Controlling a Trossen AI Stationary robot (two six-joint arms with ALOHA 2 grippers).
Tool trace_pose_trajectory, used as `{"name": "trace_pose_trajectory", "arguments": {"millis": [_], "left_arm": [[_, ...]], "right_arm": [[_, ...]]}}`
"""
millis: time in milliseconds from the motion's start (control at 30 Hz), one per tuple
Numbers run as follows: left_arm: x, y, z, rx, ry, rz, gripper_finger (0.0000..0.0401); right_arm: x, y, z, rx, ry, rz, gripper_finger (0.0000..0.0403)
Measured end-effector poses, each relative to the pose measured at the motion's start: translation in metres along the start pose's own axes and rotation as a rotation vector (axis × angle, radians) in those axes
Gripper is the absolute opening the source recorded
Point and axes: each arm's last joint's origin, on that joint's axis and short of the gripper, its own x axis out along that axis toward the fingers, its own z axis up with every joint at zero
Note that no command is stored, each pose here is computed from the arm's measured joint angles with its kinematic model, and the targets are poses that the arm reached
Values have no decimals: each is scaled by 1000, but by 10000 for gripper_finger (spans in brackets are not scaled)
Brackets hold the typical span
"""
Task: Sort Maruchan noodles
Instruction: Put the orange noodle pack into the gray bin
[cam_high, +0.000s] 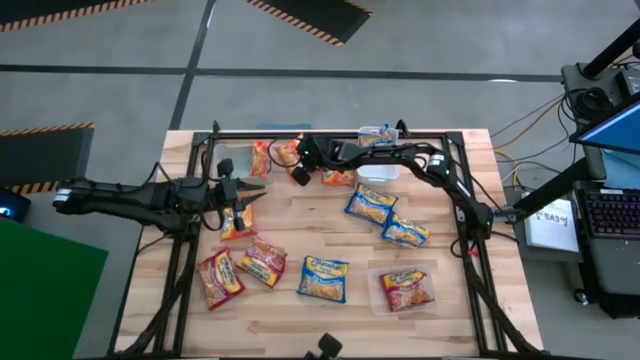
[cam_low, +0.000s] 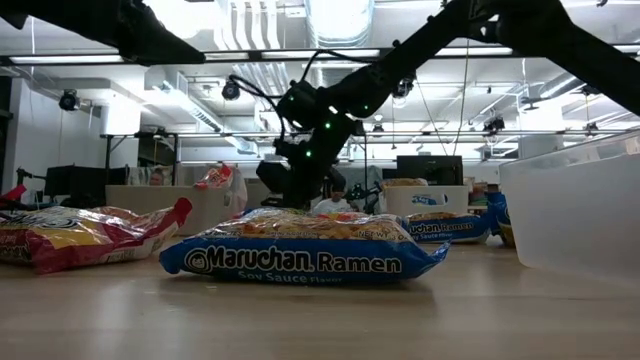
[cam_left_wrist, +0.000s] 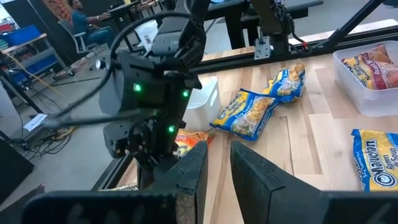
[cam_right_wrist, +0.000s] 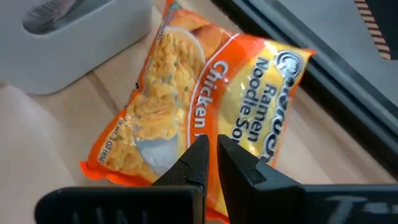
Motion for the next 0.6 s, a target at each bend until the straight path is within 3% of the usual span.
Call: {"name": "trace_pose_trajectory", "arguments": {"millis": [167,500,600], "left_arm": [[0,0,0,0,0,0,52],[0,0,0,7,1,0,52],[0,0,0,8,1,0,52]], "right_arm": [[6,5,-9,-16,37,4,22],[0,13,-14,15,127,170,22],[-1,13,-14,14,134,171,22]]}}
